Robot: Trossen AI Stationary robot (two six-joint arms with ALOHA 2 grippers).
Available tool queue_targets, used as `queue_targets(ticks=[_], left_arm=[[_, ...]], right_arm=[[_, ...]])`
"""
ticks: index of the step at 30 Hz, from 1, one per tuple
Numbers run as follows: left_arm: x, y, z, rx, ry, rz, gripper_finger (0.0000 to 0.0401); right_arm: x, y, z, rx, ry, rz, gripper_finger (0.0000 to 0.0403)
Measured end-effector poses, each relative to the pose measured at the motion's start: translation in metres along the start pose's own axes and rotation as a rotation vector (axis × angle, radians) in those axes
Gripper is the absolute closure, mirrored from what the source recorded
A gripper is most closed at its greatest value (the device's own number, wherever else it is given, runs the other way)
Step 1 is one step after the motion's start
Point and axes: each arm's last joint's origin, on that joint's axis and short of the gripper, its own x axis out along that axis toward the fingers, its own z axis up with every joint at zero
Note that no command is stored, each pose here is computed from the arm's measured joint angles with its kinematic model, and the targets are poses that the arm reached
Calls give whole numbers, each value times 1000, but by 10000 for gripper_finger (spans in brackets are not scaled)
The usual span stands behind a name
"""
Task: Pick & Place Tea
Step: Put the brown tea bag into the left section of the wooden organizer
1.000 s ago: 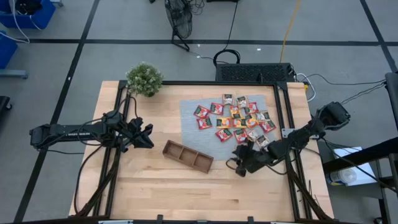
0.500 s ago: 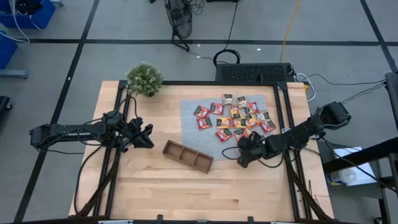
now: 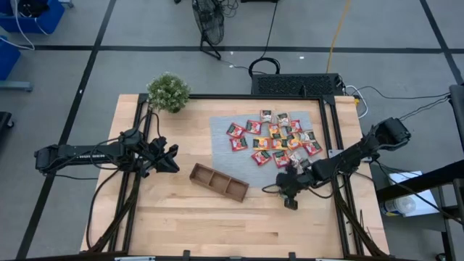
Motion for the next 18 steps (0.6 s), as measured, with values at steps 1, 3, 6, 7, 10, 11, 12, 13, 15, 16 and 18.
queue_targets(ticks=[1, 3, 6, 7, 10, 11, 12, 13, 15, 16, 18], left_arm=[[0, 0, 0, 0, 0, 0, 352], [0, 0, 0, 0, 0, 0, 352], [0, 0, 0, 1, 0, -1, 352], [0, 0, 0, 0, 0, 0, 352], [0, 0, 0, 0, 0, 0, 352], [0, 0, 0, 0, 0, 0, 352], [0, 0, 0, 0, 0, 0, 352], [0, 0, 0, 0, 0, 0, 352], [0, 0, 0, 1, 0, -1, 352], [0, 0, 0, 0, 0, 0, 352], [0, 0, 0, 0, 0, 0, 352]], right_arm=[[-3, 7, 4, -47, -60, 50, 402], [-11, 22, 13, -128, -194, 144, 402], [-21, 41, 23, -198, -393, 237, 400], [-25, 48, 26, -217, -454, 253, 400], [-39, 75, 31, -324, -517, 146, 402], [-43, 84, 30, -371, -497, 64, 402], [-47, 94, 31, -413, -478, -25, 402], [-51, 104, 32, -452, -459, -101, 402], [-59, 124, 35, -505, -436, -234, 402], [-63, 134, 37, -515, -435, -292, 402], [-66, 148, 41, -501, -415, -373, 402]])
